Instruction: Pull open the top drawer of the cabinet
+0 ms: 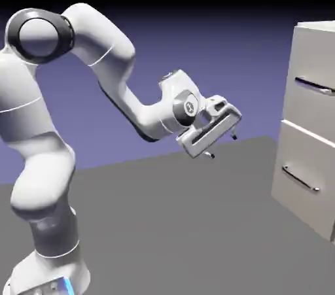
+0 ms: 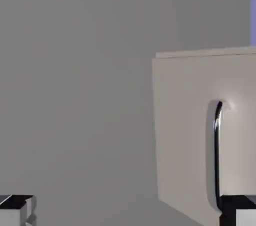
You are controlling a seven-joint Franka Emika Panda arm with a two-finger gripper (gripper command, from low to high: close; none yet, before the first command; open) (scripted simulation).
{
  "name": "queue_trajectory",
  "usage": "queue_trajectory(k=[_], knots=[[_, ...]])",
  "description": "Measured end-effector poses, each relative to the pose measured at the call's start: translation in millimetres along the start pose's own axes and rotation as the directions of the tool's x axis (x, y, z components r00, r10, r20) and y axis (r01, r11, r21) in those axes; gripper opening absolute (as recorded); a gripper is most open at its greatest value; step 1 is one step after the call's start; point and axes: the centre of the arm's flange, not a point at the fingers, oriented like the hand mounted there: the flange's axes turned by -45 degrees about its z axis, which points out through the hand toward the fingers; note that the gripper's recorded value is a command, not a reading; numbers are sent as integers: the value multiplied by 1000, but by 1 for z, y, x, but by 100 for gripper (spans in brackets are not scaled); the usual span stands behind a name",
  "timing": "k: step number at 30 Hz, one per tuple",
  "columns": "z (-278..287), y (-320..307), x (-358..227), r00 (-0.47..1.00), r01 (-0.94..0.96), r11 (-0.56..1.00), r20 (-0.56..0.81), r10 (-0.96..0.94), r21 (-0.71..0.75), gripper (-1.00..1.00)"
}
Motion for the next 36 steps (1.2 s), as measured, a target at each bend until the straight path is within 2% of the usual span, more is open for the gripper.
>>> queue_trajectory(k=[3,7,12,17,21,26,31,36], knots=[[16,0,12,968,249,968,1,-249,8,0],[35,0,25,838,545,838,-3,-545,0,0],[53,3,38,572,820,571,12,-820,-36,0],[64,12,45,248,967,242,76,-966,-76,0],[69,24,44,-13,996,-26,165,-986,-80,0],[69,46,35,-305,946,-325,299,-904,-17,0],[62,74,13,-546,829,-542,411,-730,137,0],[48,106,-24,-735,670,-647,445,-512,363,0]])
